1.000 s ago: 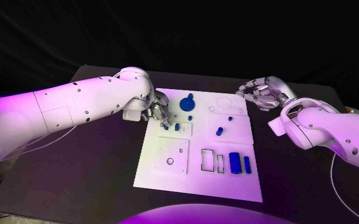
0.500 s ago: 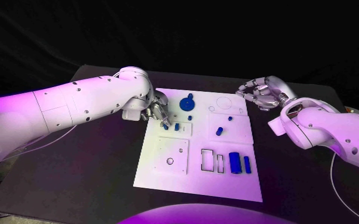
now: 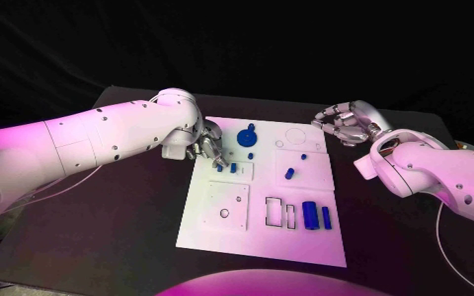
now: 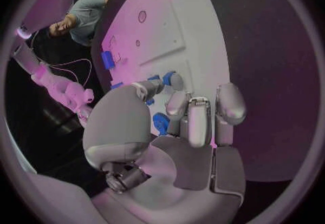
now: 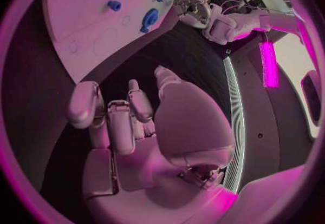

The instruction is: Assemble the parts on the task board

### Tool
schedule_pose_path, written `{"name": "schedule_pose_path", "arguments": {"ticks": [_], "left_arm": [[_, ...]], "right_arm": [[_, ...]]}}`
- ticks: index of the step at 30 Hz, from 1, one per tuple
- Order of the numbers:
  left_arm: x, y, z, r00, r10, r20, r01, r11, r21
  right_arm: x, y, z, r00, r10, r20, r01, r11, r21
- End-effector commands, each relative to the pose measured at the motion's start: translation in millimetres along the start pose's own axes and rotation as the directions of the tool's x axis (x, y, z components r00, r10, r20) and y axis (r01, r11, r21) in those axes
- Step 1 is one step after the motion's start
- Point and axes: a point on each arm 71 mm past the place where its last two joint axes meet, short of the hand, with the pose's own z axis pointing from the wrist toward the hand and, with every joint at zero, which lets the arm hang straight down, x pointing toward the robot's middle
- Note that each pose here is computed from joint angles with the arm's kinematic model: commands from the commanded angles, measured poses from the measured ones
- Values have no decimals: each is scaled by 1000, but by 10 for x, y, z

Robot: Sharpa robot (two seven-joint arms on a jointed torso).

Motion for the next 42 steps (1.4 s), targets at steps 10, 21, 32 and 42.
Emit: {"name": "schedule_pose_path", "arguments": {"ticks": [10, 21, 32, 42], "left_arm": [[24, 8, 7, 1000, -11, 2, 11, 1000, 11], [-1, 37, -35, 998, -59, 37, 58, 998, 24], [-67, 71, -105, 980, -161, 118, 155, 986, 65], [-177, -30, -258, 898, -305, 316, 220, 935, 278]], "right_arm": [[6, 13, -3, 1000, -12, -3, 12, 1000, -19], [4, 12, -3, 1000, -15, -2, 15, 1000, -21], [6, 11, -3, 1000, -16, -1, 16, 1000, -21], [1, 14, -9, 1000, -16, 3, 16, 999, -28]]}}
